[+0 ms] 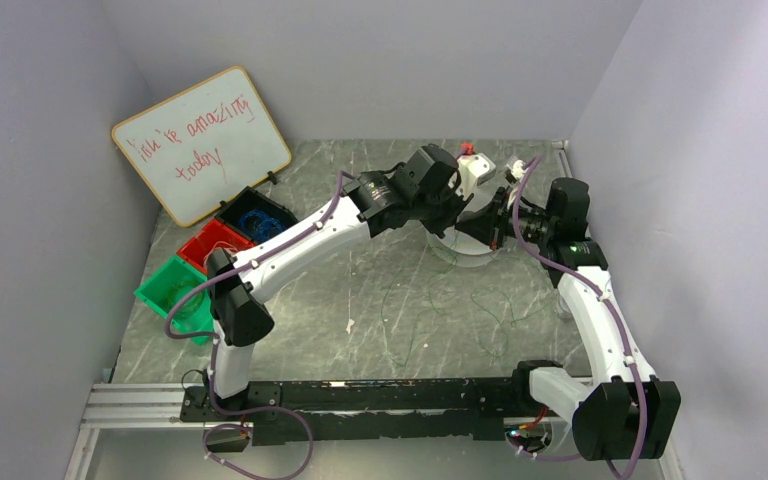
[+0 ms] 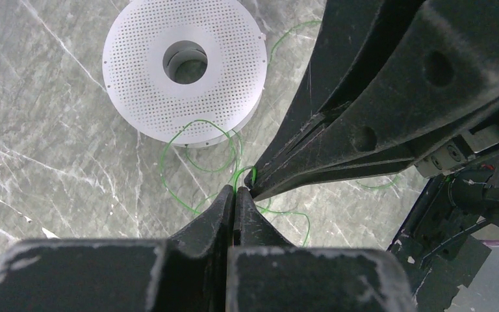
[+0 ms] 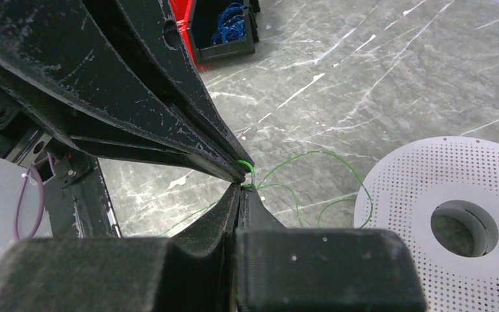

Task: Wrap the cables
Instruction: Pick up the cable at the center of the board.

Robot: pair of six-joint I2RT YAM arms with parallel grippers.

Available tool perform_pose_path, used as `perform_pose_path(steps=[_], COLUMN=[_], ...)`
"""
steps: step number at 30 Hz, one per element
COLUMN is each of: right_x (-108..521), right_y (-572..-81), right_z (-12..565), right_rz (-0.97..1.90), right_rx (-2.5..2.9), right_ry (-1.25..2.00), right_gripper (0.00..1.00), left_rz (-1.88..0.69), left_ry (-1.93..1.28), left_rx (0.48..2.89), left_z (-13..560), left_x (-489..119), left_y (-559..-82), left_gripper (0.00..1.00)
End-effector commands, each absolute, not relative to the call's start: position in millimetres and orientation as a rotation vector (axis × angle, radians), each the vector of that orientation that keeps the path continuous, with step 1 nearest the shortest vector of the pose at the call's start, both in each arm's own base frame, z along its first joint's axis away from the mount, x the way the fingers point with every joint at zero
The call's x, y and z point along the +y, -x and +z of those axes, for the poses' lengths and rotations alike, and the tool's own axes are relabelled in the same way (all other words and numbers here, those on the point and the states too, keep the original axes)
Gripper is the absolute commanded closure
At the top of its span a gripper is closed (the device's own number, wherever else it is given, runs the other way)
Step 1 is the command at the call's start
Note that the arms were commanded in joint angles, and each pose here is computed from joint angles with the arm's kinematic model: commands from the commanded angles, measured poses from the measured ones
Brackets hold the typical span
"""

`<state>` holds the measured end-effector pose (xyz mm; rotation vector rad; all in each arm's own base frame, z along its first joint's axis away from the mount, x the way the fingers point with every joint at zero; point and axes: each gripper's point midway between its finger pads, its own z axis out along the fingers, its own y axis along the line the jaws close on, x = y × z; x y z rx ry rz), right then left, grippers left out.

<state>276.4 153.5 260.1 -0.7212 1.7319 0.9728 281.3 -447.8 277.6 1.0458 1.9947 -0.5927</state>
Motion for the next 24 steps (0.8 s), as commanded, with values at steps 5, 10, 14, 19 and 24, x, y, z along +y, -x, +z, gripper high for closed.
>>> perform_pose_path(steps=[5,10,14,19,24], right_x=[145.6,134.3,125.0,100.2,75.5], right_y=[-280.3,-282.1,-284.1,-285.0,-280.8], right_z=[286.8,293.3,296.2,306.8,323.0], right_rz=[0.905,0.876,0.852,0.795,0.712], right_rx=[1.636,1.628,1.634,1.628,1.604], right_ry=[0.735,0.701,0.673,0.604,0.546], right_gripper=[1.0,1.0,1.0,1.0,1.0], left_rz=[-0.627,-0.633,-0.666,-0.596,-0.299], left_ry=[-1.037,-1.003,-0.95,-0.888,-0.99], left_rx=[1.938,1.921,1.903,1.828,1.745], left_z=[302.0,316.4,336.5,361.2,306.2], left_x=[-443.7,-431.6,-420.0,-397.3,-393.6], left_y=[-274.9,-280.8,-292.1,-326.6,-374.2], left_gripper=[0.94,0.74,0.45,0.1,0.06])
